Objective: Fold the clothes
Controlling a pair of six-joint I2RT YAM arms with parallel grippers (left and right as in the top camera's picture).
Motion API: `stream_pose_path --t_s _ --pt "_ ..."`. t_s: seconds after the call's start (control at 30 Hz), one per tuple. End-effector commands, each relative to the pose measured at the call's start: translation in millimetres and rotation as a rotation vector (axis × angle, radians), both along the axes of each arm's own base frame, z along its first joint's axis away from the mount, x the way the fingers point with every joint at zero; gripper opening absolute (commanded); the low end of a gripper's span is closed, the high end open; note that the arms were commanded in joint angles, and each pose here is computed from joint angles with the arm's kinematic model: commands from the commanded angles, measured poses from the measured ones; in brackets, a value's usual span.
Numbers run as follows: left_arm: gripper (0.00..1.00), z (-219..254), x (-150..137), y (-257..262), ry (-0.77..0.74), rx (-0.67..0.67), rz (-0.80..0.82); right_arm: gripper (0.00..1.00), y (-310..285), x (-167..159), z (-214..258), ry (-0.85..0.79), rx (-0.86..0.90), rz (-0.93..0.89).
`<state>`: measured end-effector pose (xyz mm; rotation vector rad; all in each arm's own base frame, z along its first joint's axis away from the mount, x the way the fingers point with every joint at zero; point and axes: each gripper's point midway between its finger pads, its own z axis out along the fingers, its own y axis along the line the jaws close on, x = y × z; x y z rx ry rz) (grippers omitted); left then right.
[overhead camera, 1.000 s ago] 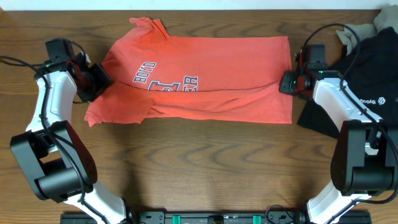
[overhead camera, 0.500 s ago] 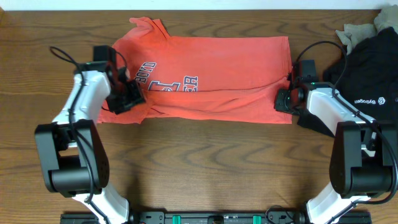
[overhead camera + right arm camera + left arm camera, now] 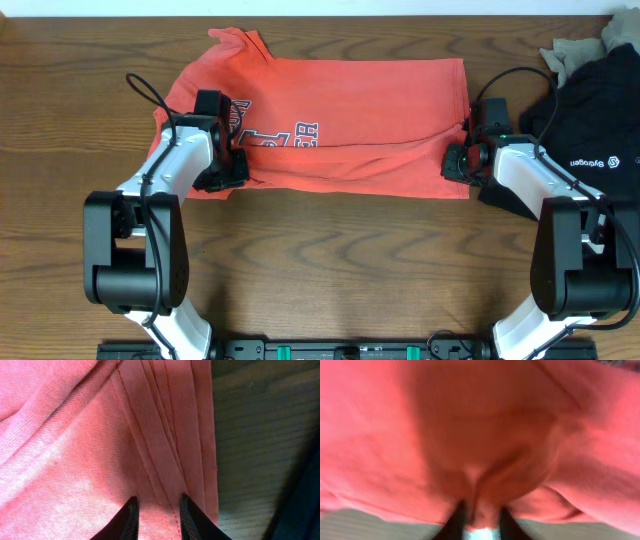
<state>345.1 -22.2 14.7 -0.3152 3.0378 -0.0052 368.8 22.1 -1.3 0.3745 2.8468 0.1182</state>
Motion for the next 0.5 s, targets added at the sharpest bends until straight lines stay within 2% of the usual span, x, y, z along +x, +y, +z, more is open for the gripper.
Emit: stream_pose_path --t_s 0.0,0.23,0.47 --pt "0.06 6 6 12 -0.037 0.07 -0.001 0.26 1 -24 -20 0.087 -0.01 0.0" --pt "0.06 19 25 15 -0.098 0.091 0.004 0.26 1 -25 -20 0.089 -0.009 0.0" --pt "0.06 94 93 5 -0.343 0.042 0.007 0.27 1 -25 -20 0.089 -0.01 0.0"
